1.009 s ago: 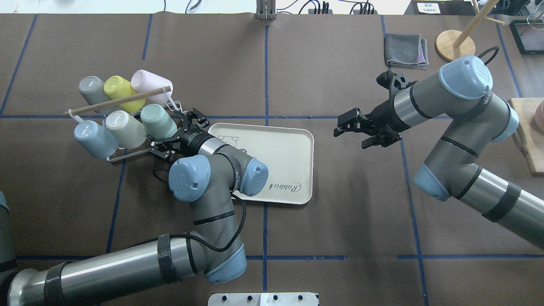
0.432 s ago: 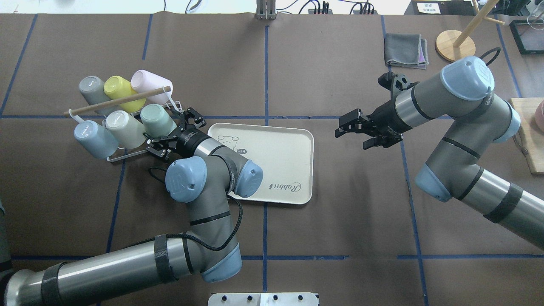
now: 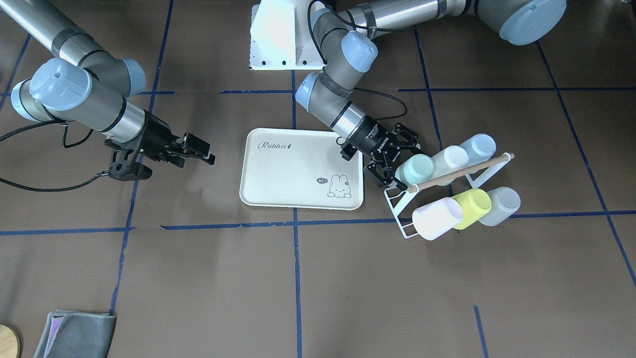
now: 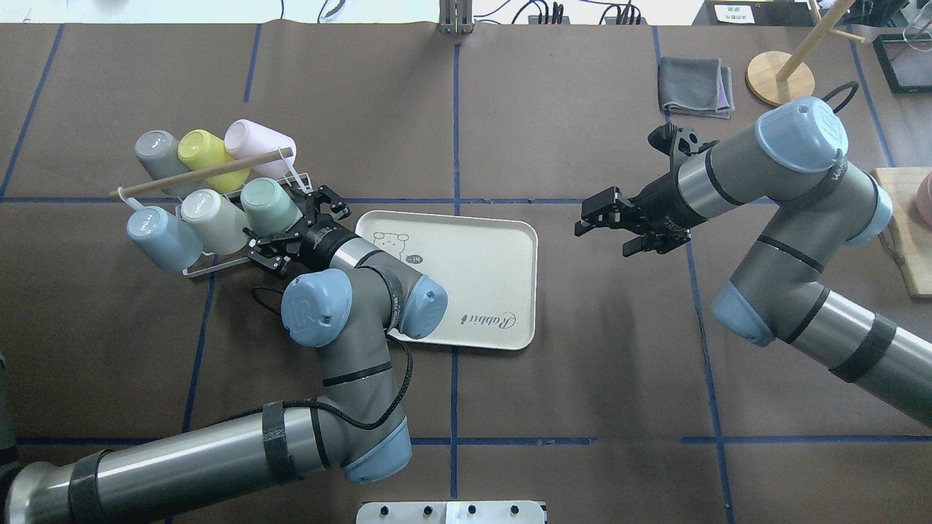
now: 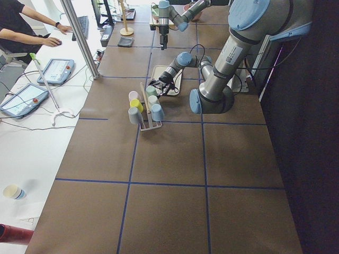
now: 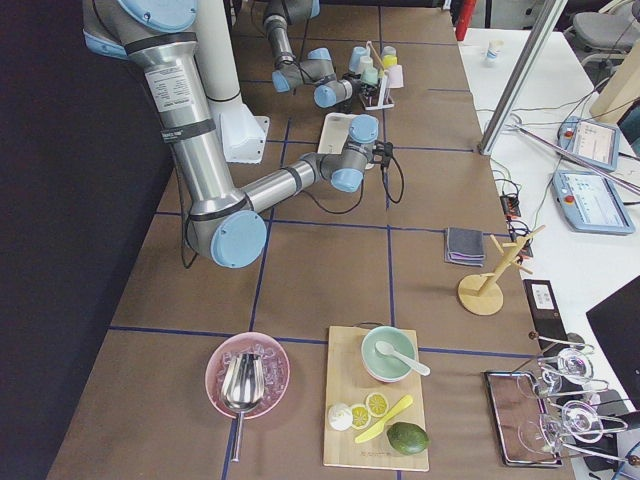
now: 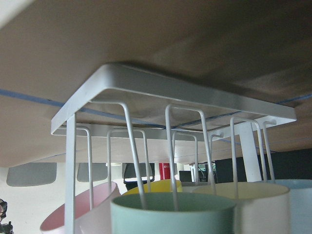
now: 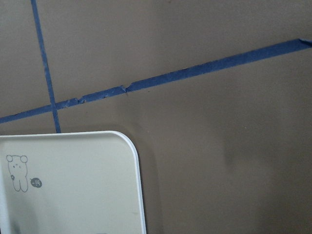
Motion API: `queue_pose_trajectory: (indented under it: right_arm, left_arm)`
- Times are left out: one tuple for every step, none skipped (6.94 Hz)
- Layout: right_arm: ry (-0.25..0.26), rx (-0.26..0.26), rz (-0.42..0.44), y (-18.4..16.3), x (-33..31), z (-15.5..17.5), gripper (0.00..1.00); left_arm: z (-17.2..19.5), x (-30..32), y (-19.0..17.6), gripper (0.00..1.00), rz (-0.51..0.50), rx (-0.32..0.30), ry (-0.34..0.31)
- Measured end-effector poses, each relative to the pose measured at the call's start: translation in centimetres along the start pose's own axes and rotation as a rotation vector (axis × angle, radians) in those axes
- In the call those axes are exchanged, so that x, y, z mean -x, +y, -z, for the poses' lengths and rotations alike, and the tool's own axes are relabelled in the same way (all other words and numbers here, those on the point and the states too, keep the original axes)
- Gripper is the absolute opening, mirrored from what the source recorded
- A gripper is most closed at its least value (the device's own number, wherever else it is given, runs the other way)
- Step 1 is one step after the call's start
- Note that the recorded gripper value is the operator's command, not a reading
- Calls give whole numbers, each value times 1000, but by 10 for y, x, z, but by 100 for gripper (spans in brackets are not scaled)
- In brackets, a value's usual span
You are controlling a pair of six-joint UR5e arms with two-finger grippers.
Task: Pick up and place green cup on tray
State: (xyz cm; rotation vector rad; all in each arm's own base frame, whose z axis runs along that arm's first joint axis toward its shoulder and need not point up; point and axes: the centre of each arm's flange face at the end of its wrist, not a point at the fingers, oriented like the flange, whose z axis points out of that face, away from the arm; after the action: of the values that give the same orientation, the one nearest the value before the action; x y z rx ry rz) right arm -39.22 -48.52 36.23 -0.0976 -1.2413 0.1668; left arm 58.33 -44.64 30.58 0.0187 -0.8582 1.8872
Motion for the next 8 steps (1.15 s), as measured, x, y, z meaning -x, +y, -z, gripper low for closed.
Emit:
queue_pose_trajectory:
  right_arm:
    - [0, -1, 0, 0, 0, 0, 100]
    - [-1, -1, 1, 1, 0, 1, 100]
    - [-2, -1, 2, 1, 1, 1, 100]
    - [-2, -1, 2, 1, 1, 1, 100]
    - [-3, -2, 2, 1, 1, 1, 100]
    - [-3, -2, 2, 1, 1, 1, 100]
    - [-2, -3, 2, 1, 1, 1, 100]
    - [-2, -3, 2, 1, 0, 1, 100]
  left_arm:
    - [0, 0, 0, 92, -8, -1, -1]
    - [-1, 1, 0, 83, -11, -1, -1]
    - [0, 1, 2, 77, -10, -3, -2]
    - [1, 2, 4, 72, -9, -5, -4]
    - [2, 3, 7, 65, -9, -8, -6]
    - [3, 3, 9, 59, -7, -10, -9]
    - [4, 4, 12, 53, -4, -13, -11]
    - [5, 4, 14, 51, -1, -15, -13]
